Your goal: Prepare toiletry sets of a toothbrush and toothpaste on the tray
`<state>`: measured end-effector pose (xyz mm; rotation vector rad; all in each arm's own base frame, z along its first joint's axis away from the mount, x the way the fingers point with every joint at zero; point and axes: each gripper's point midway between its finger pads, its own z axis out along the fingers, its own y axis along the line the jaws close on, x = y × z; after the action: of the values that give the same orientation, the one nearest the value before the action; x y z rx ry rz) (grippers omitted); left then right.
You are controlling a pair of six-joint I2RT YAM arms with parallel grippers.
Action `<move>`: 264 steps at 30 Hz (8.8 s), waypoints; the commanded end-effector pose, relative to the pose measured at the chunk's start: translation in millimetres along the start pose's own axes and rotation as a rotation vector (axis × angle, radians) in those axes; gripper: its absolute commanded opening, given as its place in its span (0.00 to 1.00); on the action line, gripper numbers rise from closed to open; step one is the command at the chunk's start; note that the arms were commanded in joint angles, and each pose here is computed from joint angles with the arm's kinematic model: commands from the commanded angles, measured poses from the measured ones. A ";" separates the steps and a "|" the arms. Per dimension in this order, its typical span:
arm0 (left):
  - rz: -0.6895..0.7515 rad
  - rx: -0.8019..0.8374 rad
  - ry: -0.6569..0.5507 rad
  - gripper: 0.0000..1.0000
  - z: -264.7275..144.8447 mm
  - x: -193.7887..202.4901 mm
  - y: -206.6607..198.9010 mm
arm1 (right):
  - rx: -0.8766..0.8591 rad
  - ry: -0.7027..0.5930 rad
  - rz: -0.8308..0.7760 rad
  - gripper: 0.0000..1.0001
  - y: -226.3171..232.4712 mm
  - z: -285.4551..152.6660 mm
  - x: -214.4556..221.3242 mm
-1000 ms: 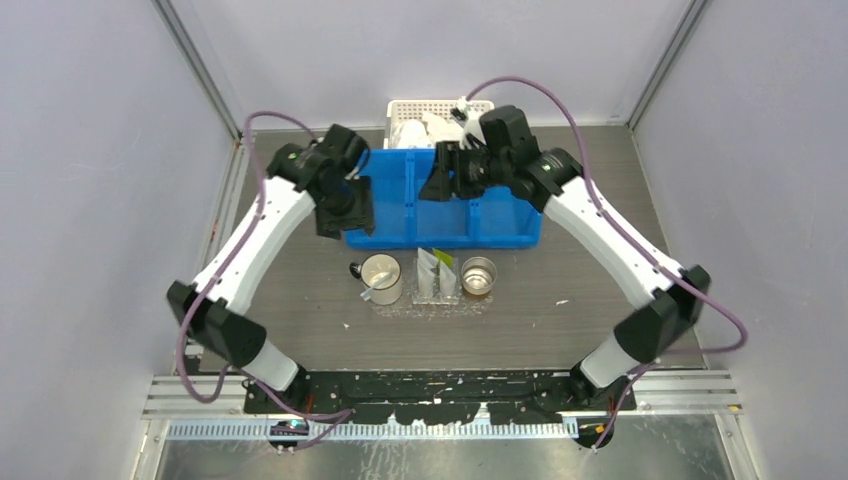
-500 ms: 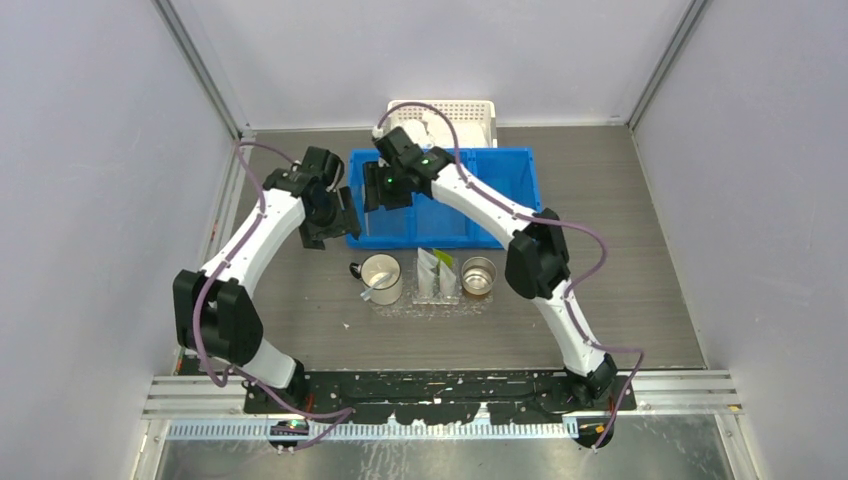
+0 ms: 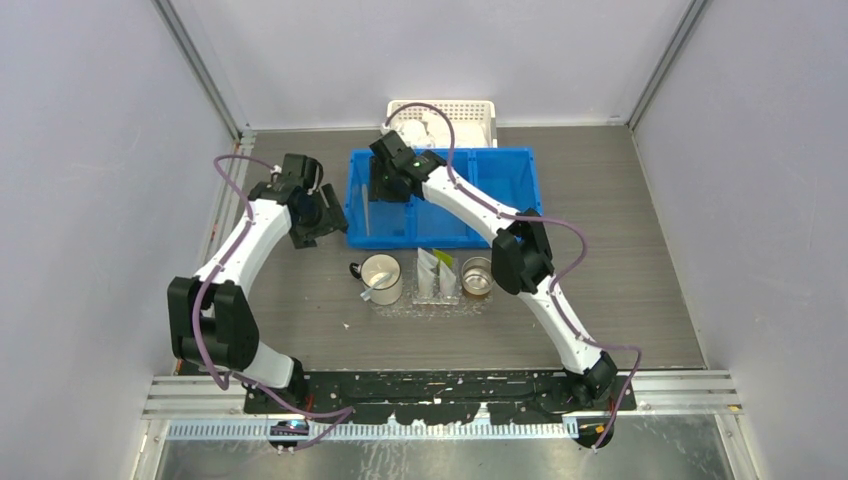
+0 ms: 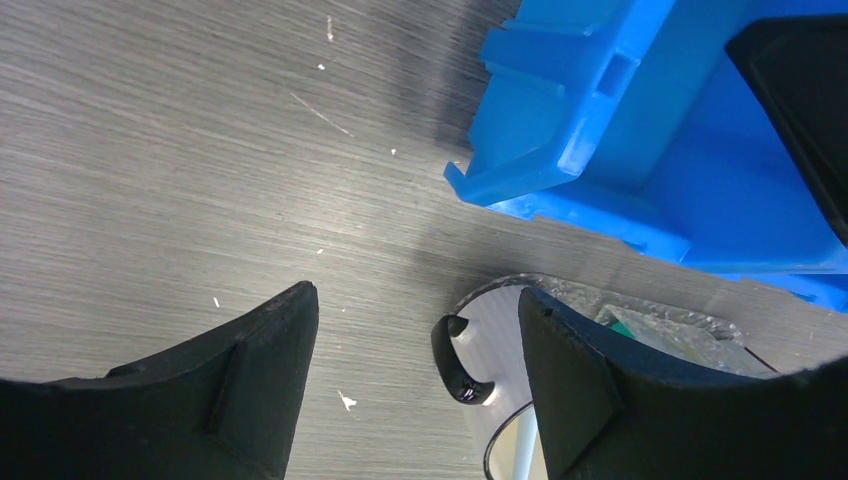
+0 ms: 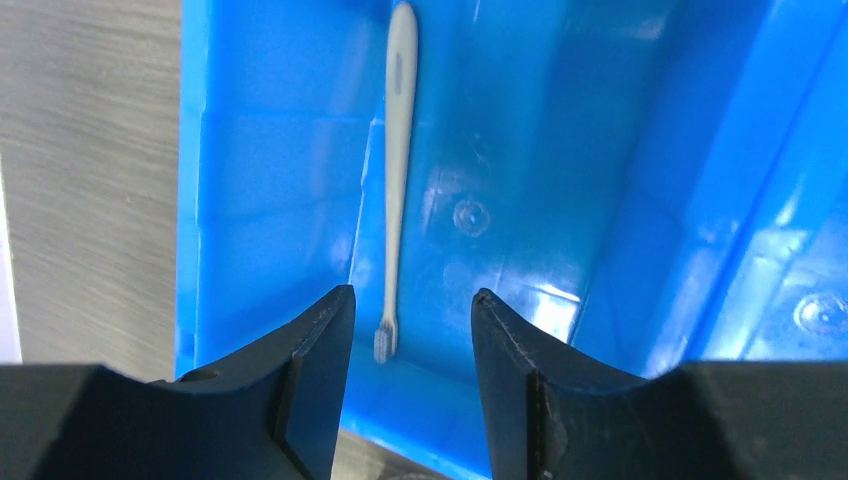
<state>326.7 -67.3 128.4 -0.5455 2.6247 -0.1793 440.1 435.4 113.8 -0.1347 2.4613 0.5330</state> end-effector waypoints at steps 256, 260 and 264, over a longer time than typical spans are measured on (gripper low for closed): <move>-0.101 0.181 0.144 0.62 20.4 74.8 -20.3 | 0.271 0.218 0.163 0.38 -244.0 -215.6 128.6; -0.092 0.184 0.144 0.62 21.1 76.8 -26.3 | 0.255 0.223 0.166 0.38 -241.6 -217.3 132.1; -0.085 0.187 0.143 0.62 20.3 77.9 -32.3 | 0.249 0.226 0.168 0.38 -241.0 -218.1 133.5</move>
<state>273.8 -121.0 80.0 -0.6126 2.7196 -0.4871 259.8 124.0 98.0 0.1172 2.8172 0.2224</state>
